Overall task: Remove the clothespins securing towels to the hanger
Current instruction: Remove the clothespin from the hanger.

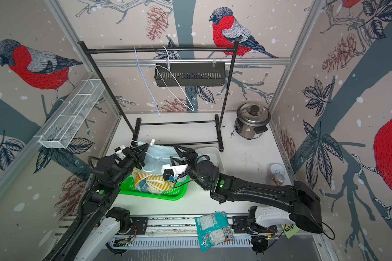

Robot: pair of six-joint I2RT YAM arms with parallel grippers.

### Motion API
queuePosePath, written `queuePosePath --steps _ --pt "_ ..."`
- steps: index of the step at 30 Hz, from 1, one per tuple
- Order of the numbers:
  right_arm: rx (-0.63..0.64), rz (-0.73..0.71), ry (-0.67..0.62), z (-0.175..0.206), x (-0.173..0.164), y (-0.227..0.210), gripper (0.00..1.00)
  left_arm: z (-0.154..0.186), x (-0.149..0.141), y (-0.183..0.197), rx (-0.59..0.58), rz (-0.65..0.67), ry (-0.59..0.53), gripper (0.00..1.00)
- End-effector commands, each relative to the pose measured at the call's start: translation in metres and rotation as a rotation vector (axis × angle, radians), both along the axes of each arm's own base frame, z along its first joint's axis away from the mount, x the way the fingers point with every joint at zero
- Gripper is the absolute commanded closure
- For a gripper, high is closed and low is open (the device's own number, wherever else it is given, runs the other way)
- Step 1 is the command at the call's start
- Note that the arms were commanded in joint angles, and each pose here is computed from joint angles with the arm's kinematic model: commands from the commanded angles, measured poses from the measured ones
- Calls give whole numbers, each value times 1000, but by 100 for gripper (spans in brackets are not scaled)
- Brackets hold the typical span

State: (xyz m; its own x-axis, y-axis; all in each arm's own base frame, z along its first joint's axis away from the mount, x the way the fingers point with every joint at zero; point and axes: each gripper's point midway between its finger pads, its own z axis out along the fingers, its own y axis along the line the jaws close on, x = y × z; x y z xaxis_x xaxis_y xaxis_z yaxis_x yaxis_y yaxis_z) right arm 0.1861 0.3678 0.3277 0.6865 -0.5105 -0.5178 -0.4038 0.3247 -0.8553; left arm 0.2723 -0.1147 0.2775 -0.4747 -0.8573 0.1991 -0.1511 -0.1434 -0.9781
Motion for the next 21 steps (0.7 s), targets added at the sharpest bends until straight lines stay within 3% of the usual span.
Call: queuePosePath --steps 1,7,12,16,21 --pt "-9 146 205 -8 -23 -1 19 0 2 4 -15 25 -2 100" --pt "-65 279 459 -10 -38 0 15 1 3 1 -2 10 -12 100" --pt "-78 345 624 -18 -40 2 5 1 3 1 9 10 -16 100" --pt "-14 375 713 -12 -34 8 6 -1 1 2 13 11 -12 100" --pt "-4 367 808 -14 -23 27 17 -2 1 2 16 13 -17 100"
